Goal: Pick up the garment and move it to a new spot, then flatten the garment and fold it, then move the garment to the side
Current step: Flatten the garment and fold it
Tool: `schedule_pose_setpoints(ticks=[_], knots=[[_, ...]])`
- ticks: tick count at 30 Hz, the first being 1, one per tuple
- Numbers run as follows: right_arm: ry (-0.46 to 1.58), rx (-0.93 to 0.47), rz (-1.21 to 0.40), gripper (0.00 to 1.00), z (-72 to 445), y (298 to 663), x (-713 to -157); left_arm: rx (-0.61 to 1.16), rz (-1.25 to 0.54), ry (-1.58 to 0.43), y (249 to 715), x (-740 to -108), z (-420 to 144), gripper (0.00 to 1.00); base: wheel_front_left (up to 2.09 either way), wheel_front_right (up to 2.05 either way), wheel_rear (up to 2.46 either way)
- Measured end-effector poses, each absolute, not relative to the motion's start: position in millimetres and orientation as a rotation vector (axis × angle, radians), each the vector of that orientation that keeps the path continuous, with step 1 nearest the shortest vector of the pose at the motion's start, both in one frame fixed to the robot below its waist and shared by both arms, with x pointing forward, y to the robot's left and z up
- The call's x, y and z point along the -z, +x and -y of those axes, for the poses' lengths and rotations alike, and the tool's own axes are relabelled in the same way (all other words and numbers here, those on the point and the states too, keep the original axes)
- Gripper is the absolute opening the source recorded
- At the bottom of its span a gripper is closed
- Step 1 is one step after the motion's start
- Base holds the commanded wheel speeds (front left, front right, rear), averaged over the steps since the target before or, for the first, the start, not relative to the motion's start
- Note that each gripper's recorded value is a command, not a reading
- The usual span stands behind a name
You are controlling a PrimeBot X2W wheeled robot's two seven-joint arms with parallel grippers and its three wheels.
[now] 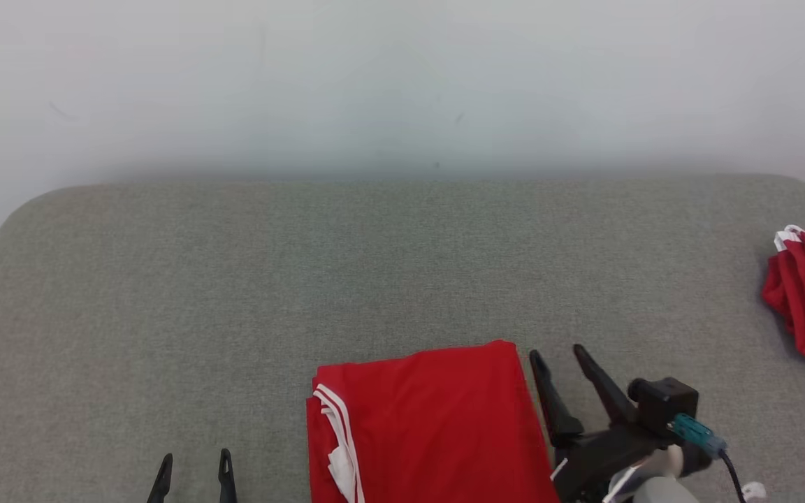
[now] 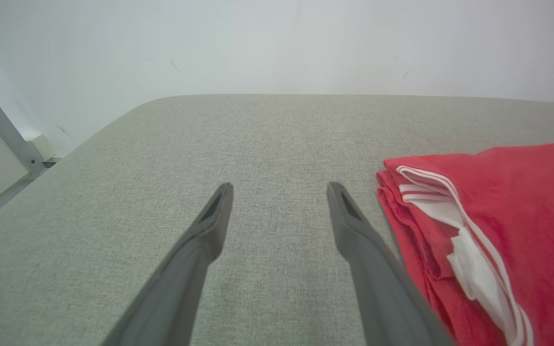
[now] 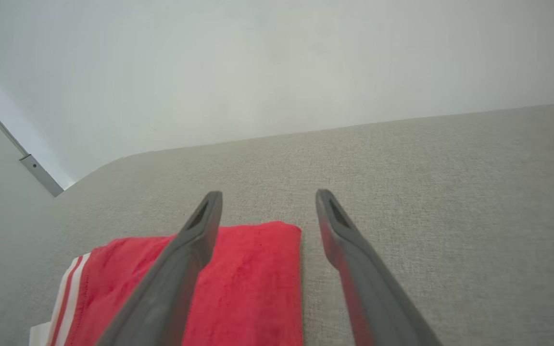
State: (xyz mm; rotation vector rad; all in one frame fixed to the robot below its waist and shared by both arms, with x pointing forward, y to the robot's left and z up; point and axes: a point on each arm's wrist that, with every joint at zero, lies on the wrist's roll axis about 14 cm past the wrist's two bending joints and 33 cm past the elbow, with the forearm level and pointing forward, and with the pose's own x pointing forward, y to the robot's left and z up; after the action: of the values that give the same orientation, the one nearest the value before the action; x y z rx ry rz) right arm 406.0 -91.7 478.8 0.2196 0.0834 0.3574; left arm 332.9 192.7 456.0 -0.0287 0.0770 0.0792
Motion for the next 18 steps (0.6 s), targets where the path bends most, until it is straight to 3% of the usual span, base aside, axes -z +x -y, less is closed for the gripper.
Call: schedule_pose_setpoints(ticks=[7,18], knots=[[0.148,-0.188,-0.051,1.00,148,395,-476,-0.051,-0.067,-0.024,342,-459,-185,1.00,0.00,0.00,0.00],[0.100,-0.095,-0.071,1.00,175,372,-464,-0.005,-0.057,-0.022,352,-463,-171,1.00,0.00,0.00,0.00]])
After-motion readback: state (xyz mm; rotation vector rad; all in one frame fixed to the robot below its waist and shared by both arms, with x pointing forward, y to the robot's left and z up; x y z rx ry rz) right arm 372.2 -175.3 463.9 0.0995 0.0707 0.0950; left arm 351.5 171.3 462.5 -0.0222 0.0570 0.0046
